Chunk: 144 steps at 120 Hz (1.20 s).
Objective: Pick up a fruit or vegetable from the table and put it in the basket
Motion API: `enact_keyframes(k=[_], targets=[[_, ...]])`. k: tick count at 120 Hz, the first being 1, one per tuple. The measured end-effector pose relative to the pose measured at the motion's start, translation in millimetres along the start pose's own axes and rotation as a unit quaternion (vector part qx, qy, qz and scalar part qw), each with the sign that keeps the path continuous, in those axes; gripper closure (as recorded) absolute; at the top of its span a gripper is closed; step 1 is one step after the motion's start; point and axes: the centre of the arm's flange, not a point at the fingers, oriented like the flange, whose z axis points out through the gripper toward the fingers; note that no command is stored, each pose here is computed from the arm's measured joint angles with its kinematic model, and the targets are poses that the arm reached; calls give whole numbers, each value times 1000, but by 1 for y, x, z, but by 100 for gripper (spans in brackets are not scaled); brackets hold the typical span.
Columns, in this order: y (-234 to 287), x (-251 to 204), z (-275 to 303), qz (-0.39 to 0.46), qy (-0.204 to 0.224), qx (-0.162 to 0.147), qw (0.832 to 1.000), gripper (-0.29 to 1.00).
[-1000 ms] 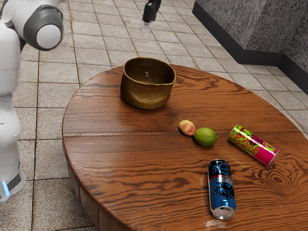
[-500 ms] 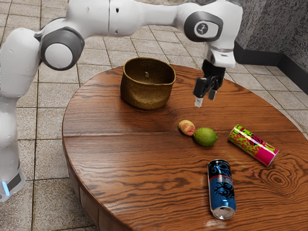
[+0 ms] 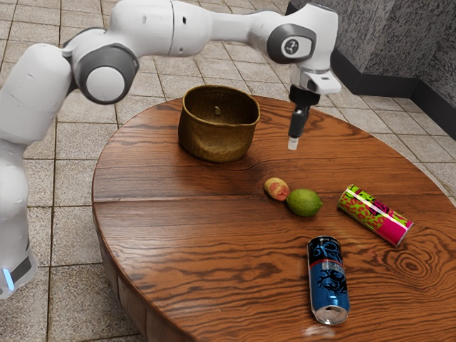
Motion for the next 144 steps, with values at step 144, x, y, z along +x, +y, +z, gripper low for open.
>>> enact_keyframes(k=[144], targets=[[50, 74, 106, 65, -48, 17, 997, 0]])
